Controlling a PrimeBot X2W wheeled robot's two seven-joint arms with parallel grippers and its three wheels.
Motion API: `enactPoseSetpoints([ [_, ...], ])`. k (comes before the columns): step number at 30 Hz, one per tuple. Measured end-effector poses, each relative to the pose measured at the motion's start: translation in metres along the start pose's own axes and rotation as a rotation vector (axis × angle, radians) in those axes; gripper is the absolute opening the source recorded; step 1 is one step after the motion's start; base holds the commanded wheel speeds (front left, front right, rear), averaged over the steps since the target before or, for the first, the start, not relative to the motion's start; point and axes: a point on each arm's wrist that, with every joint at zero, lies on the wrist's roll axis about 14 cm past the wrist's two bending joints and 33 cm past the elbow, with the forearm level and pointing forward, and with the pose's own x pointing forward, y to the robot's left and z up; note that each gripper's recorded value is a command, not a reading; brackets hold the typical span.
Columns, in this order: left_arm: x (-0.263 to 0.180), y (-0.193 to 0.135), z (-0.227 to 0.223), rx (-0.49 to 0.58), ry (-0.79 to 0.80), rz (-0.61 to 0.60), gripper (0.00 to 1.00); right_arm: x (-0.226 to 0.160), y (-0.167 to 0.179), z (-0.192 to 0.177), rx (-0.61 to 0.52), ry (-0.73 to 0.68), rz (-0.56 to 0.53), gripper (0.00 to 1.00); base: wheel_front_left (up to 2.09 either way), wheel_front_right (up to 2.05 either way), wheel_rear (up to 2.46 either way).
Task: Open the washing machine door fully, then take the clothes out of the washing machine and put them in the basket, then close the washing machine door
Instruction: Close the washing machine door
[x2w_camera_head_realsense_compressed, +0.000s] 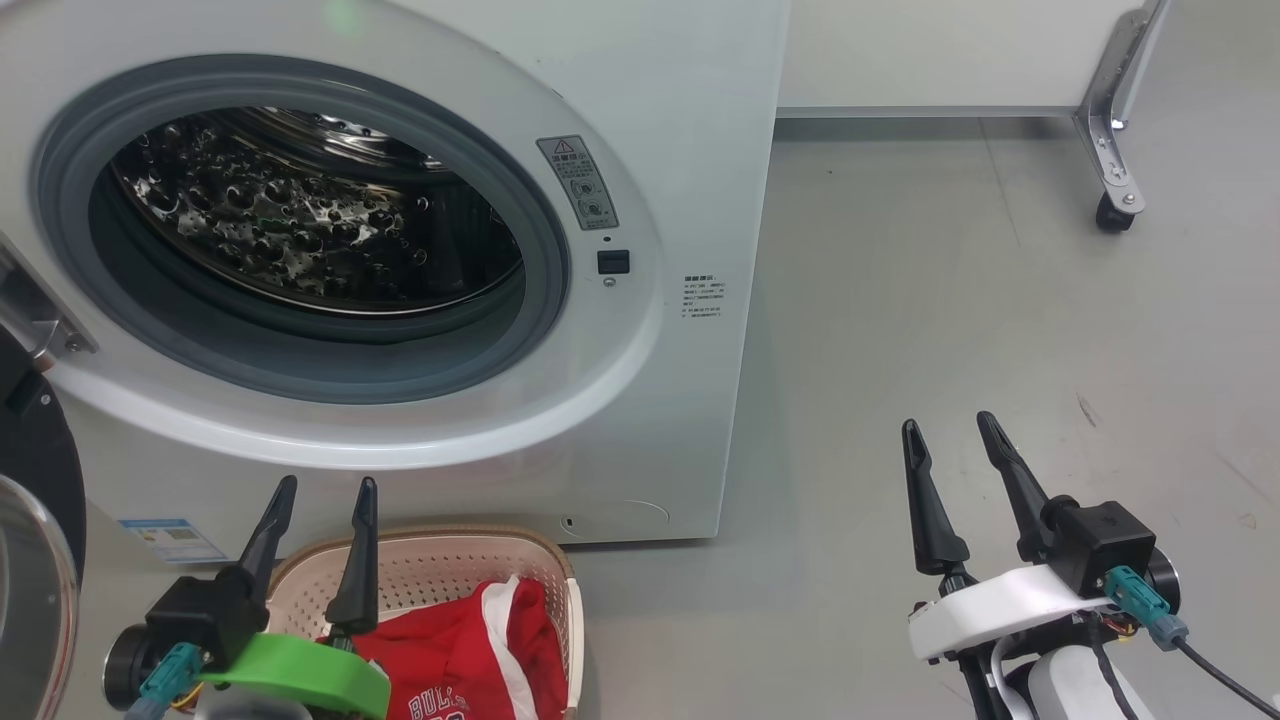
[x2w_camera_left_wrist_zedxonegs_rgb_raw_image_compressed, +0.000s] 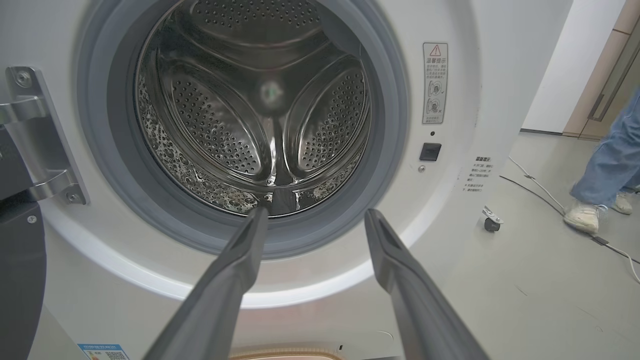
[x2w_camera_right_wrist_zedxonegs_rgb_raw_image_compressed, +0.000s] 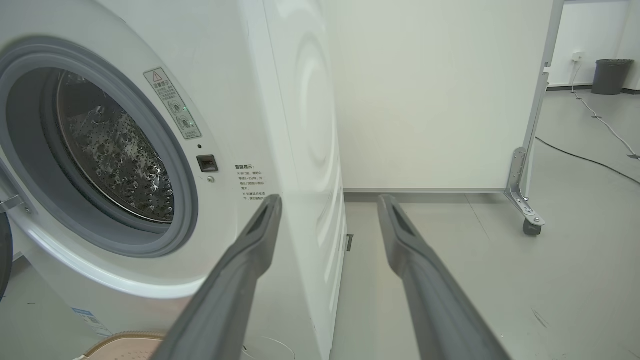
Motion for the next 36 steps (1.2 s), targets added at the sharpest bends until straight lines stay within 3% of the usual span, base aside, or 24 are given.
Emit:
enactPoseSetpoints([
  [20, -0.0028, 0.0039, -0.0012, -0.015, 0.002, 0.017, 1.0, 0.0001, 0.0008, -0.0003, 0.001, 0.001, 0.002, 1.0, -0.07, 0.09, -0.02],
  [36, -0.0037, -0.0005, 0.0001, -0.015, -0.002, 0.004, 1.0, -0.0009, 0.0015, 0.0018, 0.004, -0.005, 0.003, 1.0, -0.66, 0.66, 0.0],
])
